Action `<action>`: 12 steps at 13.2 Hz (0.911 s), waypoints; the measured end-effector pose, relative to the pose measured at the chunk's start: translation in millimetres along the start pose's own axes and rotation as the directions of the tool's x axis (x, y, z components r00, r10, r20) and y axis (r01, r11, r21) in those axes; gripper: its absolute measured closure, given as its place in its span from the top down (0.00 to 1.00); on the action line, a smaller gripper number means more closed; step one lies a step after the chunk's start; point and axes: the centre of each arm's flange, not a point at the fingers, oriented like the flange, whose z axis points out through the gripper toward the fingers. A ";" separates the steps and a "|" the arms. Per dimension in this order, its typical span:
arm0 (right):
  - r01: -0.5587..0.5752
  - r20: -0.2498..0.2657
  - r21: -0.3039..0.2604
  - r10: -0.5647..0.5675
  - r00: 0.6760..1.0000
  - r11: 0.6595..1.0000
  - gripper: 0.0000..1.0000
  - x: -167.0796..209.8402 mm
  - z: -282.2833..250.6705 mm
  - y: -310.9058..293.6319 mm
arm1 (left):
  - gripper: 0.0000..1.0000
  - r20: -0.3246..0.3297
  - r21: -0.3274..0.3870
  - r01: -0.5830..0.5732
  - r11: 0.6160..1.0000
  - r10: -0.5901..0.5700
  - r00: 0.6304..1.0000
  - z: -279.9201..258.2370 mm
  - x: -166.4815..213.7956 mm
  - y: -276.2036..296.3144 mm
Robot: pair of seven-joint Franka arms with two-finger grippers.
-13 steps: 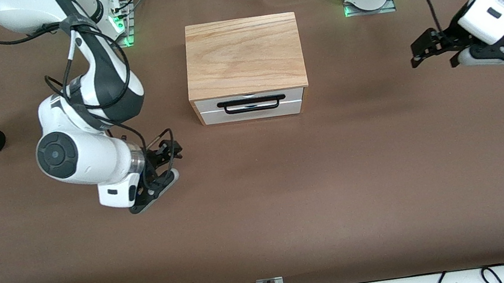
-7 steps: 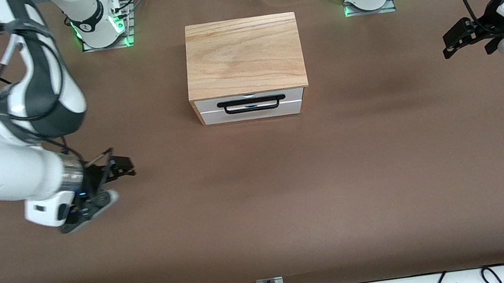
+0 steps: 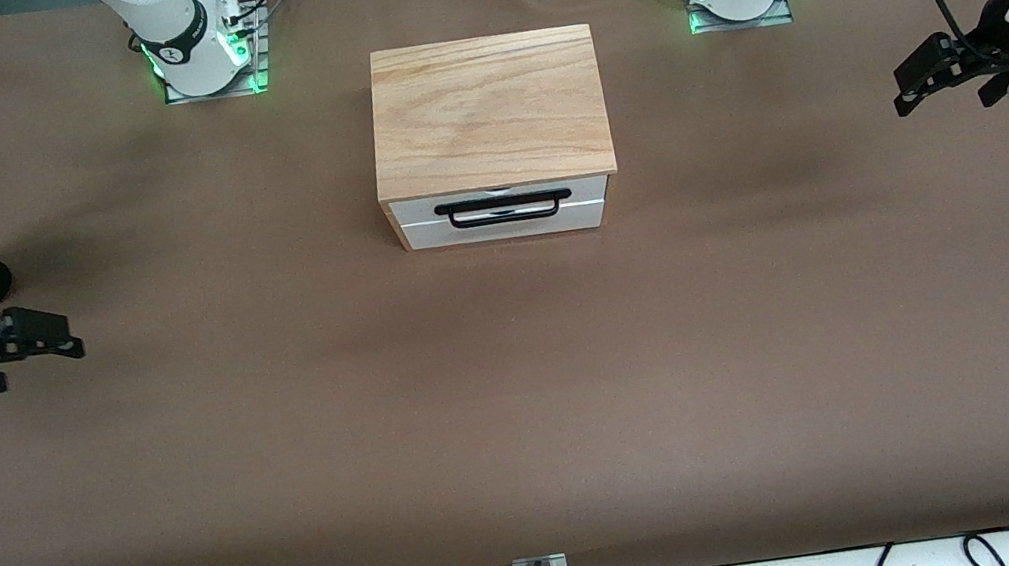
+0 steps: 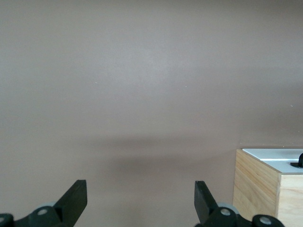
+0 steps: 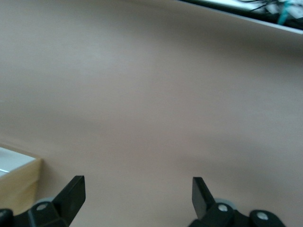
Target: Close drawer with both arms simultaneously
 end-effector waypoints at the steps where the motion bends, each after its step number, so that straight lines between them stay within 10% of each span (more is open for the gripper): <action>1: 0.000 -0.010 -0.026 0.000 1.000 1.000 1.00 -4.8 -11.8 2.2 | 1.00 -0.001 0.011 0.000 1.000 0.000 1.000 -0.1 0.1 -1.3; 7: -0.020 -0.110 -0.074 0.012 0.994 0.997 1.00 -34.6 -64.4 24.2 | 1.00 -0.001 0.019 0.004 1.000 -0.004 1.000 -0.5 0.2 -4.6; 12: -0.005 -0.057 -0.108 -0.001 0.998 0.994 1.00 -60.2 -71.4 7.1 | 1.00 0.000 0.019 0.004 1.000 -0.004 1.000 -0.3 0.3 -4.7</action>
